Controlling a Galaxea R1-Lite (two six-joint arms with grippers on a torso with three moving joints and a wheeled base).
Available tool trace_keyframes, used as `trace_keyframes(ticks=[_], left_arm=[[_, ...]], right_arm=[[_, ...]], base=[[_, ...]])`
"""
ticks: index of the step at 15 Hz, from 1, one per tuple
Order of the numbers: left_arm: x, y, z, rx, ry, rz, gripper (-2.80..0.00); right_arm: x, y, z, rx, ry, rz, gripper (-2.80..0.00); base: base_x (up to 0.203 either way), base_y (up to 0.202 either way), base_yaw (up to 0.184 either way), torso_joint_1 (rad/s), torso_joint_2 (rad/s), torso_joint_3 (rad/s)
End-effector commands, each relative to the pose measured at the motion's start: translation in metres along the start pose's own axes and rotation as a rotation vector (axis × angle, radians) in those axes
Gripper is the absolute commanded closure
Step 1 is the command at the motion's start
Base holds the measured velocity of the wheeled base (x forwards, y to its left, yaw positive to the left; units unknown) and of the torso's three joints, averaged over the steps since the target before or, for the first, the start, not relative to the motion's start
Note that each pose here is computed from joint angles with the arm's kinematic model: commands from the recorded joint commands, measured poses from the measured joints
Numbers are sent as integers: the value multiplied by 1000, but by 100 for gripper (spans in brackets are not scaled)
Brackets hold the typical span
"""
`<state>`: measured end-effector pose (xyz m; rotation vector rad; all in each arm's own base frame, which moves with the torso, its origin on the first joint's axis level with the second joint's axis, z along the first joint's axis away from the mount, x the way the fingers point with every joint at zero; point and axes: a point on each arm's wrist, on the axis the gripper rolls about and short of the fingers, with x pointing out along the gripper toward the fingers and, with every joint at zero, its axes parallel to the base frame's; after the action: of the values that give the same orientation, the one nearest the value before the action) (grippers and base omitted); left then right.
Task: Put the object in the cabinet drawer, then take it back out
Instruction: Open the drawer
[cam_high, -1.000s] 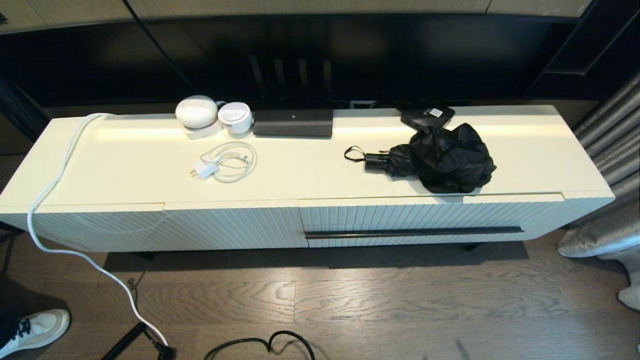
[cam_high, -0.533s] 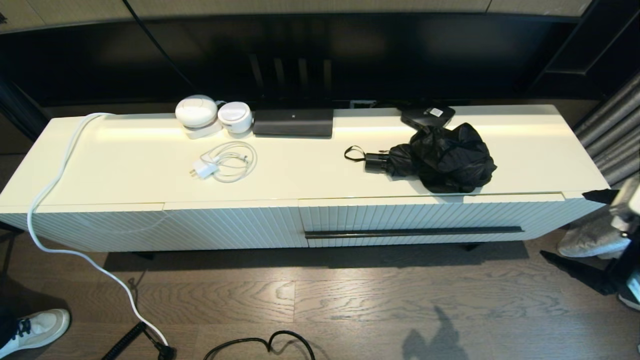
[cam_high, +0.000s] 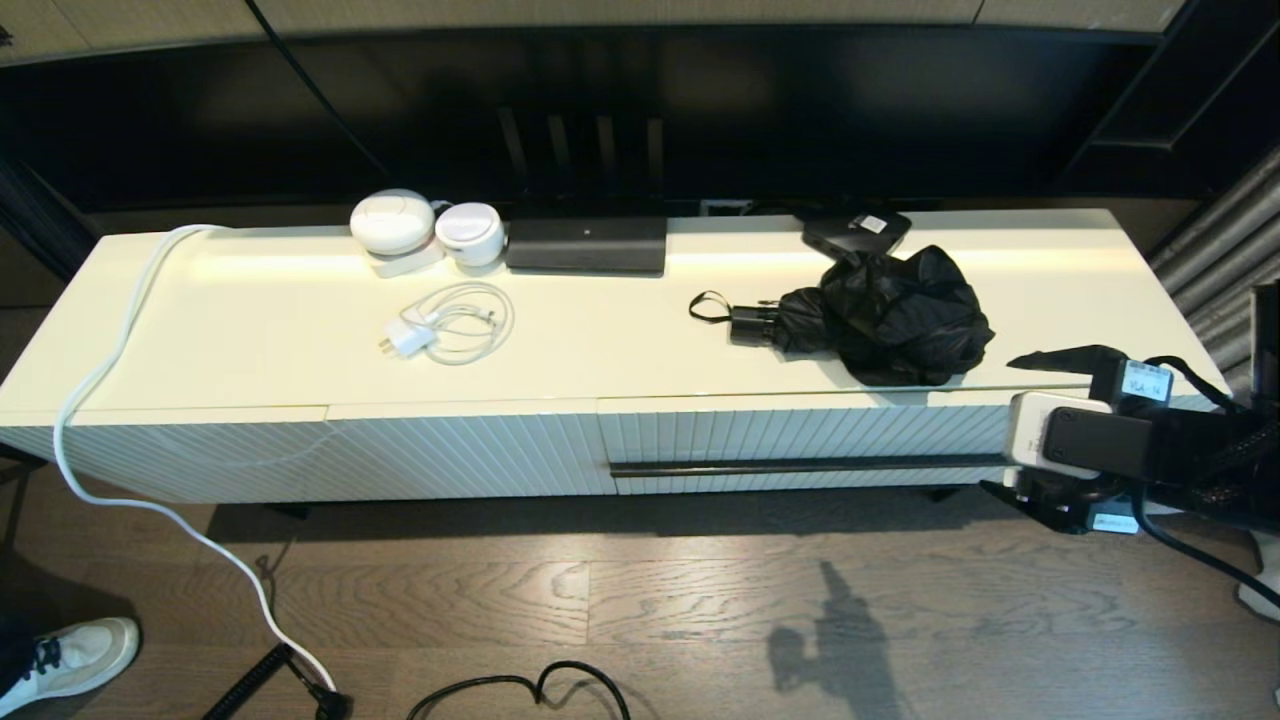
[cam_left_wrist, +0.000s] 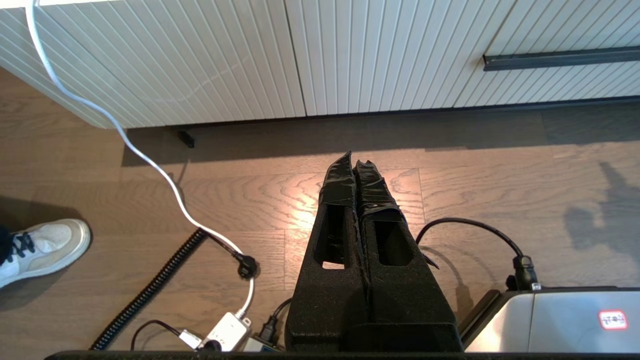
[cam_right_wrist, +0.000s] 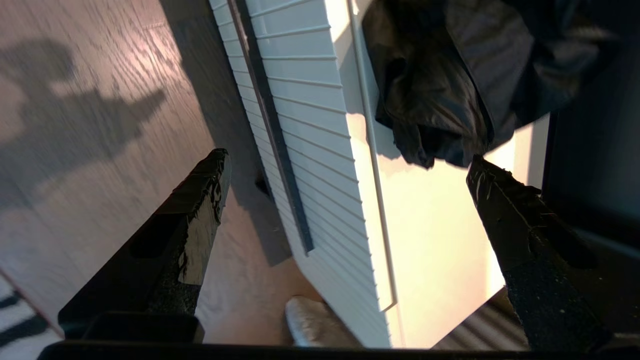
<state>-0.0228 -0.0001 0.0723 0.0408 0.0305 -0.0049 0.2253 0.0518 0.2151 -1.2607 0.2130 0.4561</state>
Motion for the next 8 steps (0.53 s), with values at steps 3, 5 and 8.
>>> trace_keyframes(ticks=[3, 5, 8], left_arm=[[0, 0, 0, 1, -2, 0, 0], [0, 0, 0, 1, -2, -1, 0], [0, 0, 0, 1, -2, -2, 0]], right_arm=[[22, 6, 1, -55, 1, 52, -280], [38, 14, 4, -62, -4, 94, -280], [65, 26, 13, -76, -31, 116, -280]], base=[[0, 0, 0, 0, 0, 0], [0, 0, 0, 0, 0, 0], [0, 0, 0, 0, 0, 0]])
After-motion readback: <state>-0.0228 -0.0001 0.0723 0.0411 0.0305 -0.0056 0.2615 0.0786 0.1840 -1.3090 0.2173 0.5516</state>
